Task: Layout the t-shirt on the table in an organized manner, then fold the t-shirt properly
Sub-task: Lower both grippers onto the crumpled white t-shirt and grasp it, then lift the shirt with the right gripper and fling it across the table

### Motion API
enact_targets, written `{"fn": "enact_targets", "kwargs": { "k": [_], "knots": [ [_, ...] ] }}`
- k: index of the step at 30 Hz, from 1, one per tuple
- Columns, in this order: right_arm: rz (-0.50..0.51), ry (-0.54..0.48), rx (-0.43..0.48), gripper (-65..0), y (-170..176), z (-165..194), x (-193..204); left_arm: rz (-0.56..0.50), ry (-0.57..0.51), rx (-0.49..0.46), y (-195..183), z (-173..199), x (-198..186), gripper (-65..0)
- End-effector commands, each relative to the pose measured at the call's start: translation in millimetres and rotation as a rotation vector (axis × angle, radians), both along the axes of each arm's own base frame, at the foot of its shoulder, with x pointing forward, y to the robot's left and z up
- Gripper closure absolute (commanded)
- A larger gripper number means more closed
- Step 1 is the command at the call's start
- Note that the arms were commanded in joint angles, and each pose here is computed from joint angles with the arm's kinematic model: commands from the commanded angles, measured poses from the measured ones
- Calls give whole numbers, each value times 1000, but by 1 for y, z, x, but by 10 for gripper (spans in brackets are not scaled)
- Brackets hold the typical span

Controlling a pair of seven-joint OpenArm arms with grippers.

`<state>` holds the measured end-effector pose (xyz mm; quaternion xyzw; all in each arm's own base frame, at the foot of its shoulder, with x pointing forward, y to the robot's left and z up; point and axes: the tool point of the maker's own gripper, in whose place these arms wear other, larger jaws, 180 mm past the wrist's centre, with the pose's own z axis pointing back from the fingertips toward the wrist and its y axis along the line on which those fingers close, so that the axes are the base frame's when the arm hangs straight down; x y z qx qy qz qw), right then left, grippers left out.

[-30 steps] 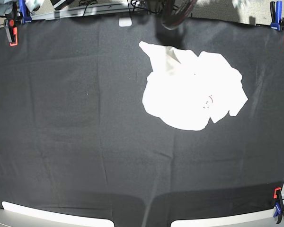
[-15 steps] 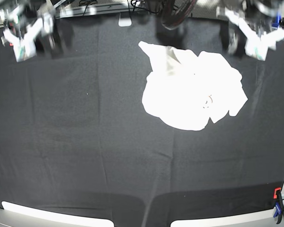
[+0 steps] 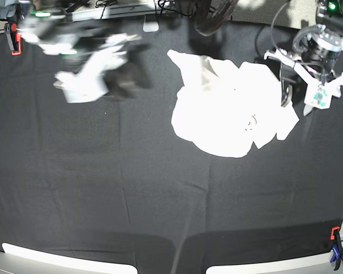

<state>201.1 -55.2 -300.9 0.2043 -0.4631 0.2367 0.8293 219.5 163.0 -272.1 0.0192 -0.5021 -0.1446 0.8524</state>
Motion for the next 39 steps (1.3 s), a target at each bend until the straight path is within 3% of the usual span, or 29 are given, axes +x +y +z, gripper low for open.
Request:
{"fn": "enact_targets", "kwargs": {
  "k": [1,6,15,19,24,39],
  "knots": [
    [15,-36,37,-291,12,10,3,-7,-43,4,0,11,3,-288],
    [54,23,73,-291,52,-16,2,-7,-42,4,0,11,3,-288],
    [86,156,103,-290,79,-62,-17,-7,-43,4,0,11,3,-288],
    [72,141,116,-279,79,-60,-14,-7,-43,3,0,11,3,-288],
    [68,130,125,-157,79,-58,-13,-7,-43,3,0,11,3,-288],
    [64,60,148,-157,81,-44,5,-7,-43,3,0,11,3,-288]
  ]
}}
